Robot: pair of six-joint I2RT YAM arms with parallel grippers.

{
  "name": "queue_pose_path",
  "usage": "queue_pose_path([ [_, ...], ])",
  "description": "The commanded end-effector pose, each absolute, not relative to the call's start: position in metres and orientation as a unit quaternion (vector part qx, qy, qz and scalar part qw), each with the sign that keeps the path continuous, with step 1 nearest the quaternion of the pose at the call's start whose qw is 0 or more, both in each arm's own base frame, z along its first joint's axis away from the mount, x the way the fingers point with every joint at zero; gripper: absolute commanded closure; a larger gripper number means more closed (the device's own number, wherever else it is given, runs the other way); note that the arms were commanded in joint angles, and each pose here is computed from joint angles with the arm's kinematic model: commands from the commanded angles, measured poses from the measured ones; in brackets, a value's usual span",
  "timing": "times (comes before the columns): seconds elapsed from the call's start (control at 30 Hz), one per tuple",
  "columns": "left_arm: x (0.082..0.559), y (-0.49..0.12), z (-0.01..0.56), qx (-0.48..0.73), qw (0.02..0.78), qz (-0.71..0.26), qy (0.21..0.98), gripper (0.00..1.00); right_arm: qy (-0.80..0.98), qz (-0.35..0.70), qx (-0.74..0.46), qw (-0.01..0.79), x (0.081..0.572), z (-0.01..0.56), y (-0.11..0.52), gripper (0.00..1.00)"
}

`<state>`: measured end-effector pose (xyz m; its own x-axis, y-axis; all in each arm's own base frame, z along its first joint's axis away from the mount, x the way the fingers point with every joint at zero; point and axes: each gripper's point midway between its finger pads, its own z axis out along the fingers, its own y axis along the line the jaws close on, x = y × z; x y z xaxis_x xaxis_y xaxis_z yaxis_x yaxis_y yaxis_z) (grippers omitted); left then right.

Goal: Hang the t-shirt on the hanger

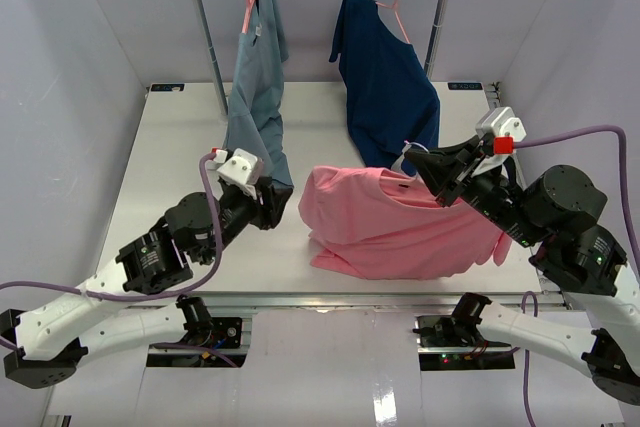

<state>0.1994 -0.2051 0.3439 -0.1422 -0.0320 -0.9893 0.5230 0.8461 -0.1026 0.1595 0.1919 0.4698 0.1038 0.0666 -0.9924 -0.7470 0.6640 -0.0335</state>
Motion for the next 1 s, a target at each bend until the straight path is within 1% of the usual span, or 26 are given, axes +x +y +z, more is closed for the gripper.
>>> queue_pose_path([
  [0.0,0.171,-0.215,0.382,0.236,0.642,-0.294,0.668,0.43,0.557,0.338,-0.275,0.707,0.145,0.506,0.190,0.92],
  [0.1,0.162,-0.225,0.388,0.264,0.644,-0.318,0.643,0.44,0.554,0.343,-0.277,0.706,0.143,0.506,0.191,0.92],
  [0.2,0.151,-0.242,0.380,0.314,0.628,-0.339,0.627,0.46,0.552,0.349,-0.280,0.704,0.142,0.506,0.193,0.92],
  [0.3,0.152,-0.249,0.374,0.327,0.617,-0.335,0.632,0.45,0.550,0.354,-0.283,0.701,0.140,0.506,0.195,0.92],
  [0.4,0.152,-0.257,0.366,0.343,0.607,-0.333,0.635,0.48,0.545,0.362,-0.285,0.700,0.135,0.508,0.194,0.92],
  [0.47,0.150,-0.262,0.364,0.354,0.602,-0.337,0.632,0.52,0.543,0.364,-0.286,0.701,0.133,0.509,0.193,0.92],
  [0.5,0.148,-0.264,0.364,0.360,0.598,-0.343,0.628,0.55,0.541,0.366,-0.286,0.701,0.132,0.509,0.192,0.92],
  [0.53,0.145,-0.267,0.365,0.365,0.595,-0.350,0.624,0.65,0.538,0.368,-0.288,0.701,0.130,0.510,0.192,0.92],
  [0.57,0.144,-0.269,0.365,0.368,0.594,-0.354,0.622,0.78,0.536,0.369,-0.288,0.702,0.130,0.511,0.191,0.92],
  [0.6,0.144,-0.269,0.367,0.367,0.595,-0.354,0.621,0.95,0.534,0.371,-0.288,0.703,0.128,0.512,0.190,0.92],
  [0.63,0.144,-0.268,0.369,0.366,0.597,-0.354,0.620,1.00,0.534,0.371,-0.288,0.703,0.128,0.512,0.189,0.92],
  [0.97,0.143,-0.249,0.386,0.338,0.623,-0.354,0.610,1.00,0.539,0.362,-0.283,0.706,0.126,0.508,0.180,0.92],
])
